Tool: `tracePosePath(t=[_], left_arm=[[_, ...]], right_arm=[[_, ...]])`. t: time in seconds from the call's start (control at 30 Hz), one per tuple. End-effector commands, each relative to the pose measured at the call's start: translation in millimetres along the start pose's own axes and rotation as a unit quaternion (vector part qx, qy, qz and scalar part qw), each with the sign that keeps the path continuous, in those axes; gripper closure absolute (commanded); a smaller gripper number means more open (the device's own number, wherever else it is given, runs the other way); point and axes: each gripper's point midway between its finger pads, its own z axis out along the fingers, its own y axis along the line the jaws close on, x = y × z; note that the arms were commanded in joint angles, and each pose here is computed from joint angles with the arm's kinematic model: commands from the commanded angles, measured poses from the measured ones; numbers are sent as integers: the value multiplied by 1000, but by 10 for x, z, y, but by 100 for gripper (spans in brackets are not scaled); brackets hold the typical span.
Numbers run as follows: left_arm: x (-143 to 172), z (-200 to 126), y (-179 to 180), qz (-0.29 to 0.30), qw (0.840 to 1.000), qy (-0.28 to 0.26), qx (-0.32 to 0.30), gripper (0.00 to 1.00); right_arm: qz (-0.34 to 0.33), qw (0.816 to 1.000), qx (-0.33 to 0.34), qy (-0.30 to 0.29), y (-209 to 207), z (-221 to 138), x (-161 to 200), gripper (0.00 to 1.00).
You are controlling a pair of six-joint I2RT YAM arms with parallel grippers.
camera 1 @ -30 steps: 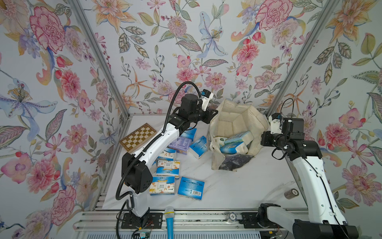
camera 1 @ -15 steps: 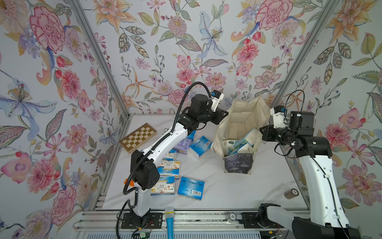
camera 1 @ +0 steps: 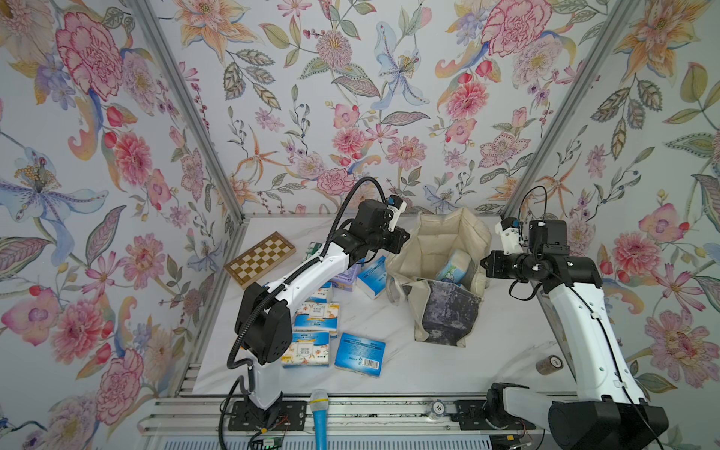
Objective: Put tissues into the canvas bag
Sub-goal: Adjust the canvas bag at the center of the board.
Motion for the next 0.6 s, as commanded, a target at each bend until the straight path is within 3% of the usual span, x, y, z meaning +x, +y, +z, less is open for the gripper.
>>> tracePosePath(t=[0.0, 0.13, 0.27, 0.57], left_arm=[[-217, -56, 130, 18, 999, -31, -25, 82], [-266, 46, 156, 13, 999, -38, -16, 81], [-322, 117, 88, 5, 999, -47, 8, 82], [-296, 169, 75, -1, 998, -51, 22, 81]], right_arm=[[-1, 1000, 19, 12, -68, -32, 119, 100], [6, 999, 37, 14, -154, -26, 146, 98], [2, 999, 43, -1, -151, -100, 51, 85], [-52, 991, 39, -116, 107, -580, -376, 61]])
